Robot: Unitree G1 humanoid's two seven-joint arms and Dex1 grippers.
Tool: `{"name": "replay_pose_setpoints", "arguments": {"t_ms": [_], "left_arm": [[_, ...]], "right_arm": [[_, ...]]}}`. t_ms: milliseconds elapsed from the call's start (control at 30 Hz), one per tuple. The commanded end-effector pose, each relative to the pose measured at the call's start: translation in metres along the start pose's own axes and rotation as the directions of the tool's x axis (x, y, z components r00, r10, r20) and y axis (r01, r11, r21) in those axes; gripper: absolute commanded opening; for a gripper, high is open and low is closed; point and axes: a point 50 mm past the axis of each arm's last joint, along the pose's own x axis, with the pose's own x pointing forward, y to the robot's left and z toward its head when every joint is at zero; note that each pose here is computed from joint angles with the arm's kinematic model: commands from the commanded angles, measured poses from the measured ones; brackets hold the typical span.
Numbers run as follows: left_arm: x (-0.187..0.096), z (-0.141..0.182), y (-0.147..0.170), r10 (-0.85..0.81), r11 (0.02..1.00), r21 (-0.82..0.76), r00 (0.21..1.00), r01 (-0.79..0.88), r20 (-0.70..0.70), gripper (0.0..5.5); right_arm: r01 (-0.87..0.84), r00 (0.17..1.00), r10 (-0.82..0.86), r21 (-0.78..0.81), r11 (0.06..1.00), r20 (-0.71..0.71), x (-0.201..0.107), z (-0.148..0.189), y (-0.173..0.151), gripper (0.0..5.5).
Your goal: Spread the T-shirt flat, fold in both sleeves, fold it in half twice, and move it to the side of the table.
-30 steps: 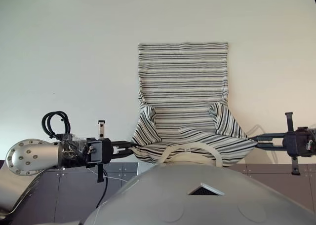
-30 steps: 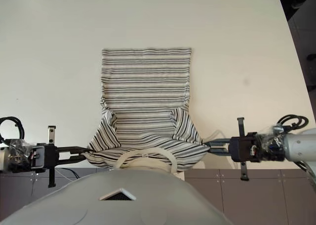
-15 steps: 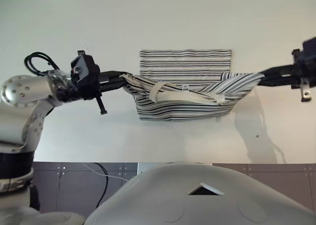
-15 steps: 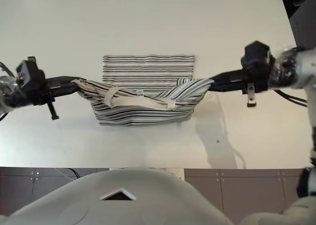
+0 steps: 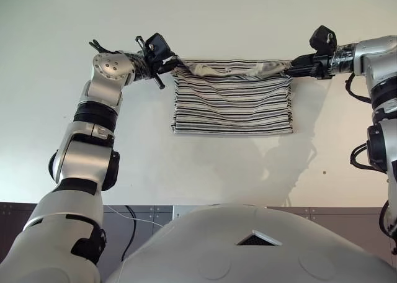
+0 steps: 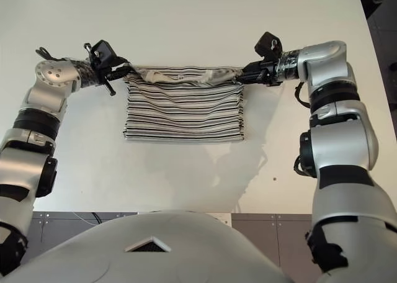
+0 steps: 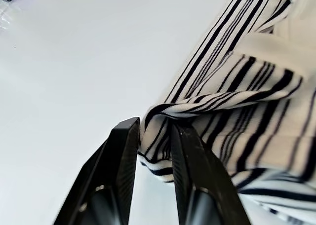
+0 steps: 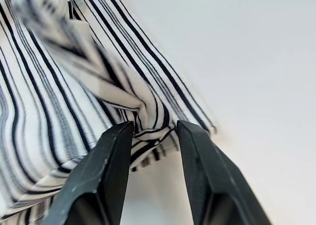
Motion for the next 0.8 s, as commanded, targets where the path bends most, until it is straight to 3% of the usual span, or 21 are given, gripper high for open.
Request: {"name": "replay_pose_setpoints", "arguments": {"t_ms": [33, 133, 267, 333, 433, 533, 633, 800], "left_arm": [[0.004, 0.013, 0.016, 0.096, 0.993, -0.077, 0.993, -0.091, 0.066, 1.06], [0.009, 0.019, 0.015, 0.109, 0.993, -0.048, 0.990, -0.106, 0.084, 1.06], [0.002, 0.053, 0.021, 0.174, 0.960, 0.180, 0.959, -0.216, 0.222, 1.06], [-0.007, 0.072, 0.002, 0.115, 0.923, 0.315, 0.939, -0.222, 0.324, 1.06], [-0.021, 0.071, -0.063, -0.072, 0.879, 0.466, 0.938, -0.101, 0.339, 1.06], [-0.035, 0.055, -0.119, -0.187, 0.869, 0.494, 0.942, 0.025, 0.280, 1.06], [-0.045, 0.047, -0.150, -0.252, 0.859, 0.498, 0.945, 0.119, 0.208, 1.06], [-0.046, 0.023, -0.147, -0.203, 0.837, 0.522, 0.979, 0.164, 0.018, 1.06]], "right_arm": [[0.138, 0.989, -0.142, 0.092, 0.986, 0.038, -0.001, 0.000, -0.008, 2.05], [0.163, 0.984, -0.170, 0.114, 0.980, 0.051, 0.004, -0.007, -0.006, 2.05], [0.199, 0.964, -0.201, 0.025, 0.980, 0.176, -0.003, 0.008, -0.009, 2.05], [0.241, 0.938, -0.216, -0.063, 0.968, 0.271, -0.008, 0.024, -0.010, 2.05], [0.261, 0.932, -0.164, -0.287, 0.922, 0.323, -0.004, 0.036, 0.002, 2.05], [0.189, 0.966, -0.067, -0.507, 0.841, 0.250, 0.010, 0.026, 0.020, 2.05], [0.116, 0.992, -0.056, -0.652, 0.750, 0.112, 0.019, 0.006, 0.027, 2.05], [-0.059, 0.987, -0.092, -0.830, 0.555, -0.132, 0.021, -0.026, 0.030, 2.05]]}}
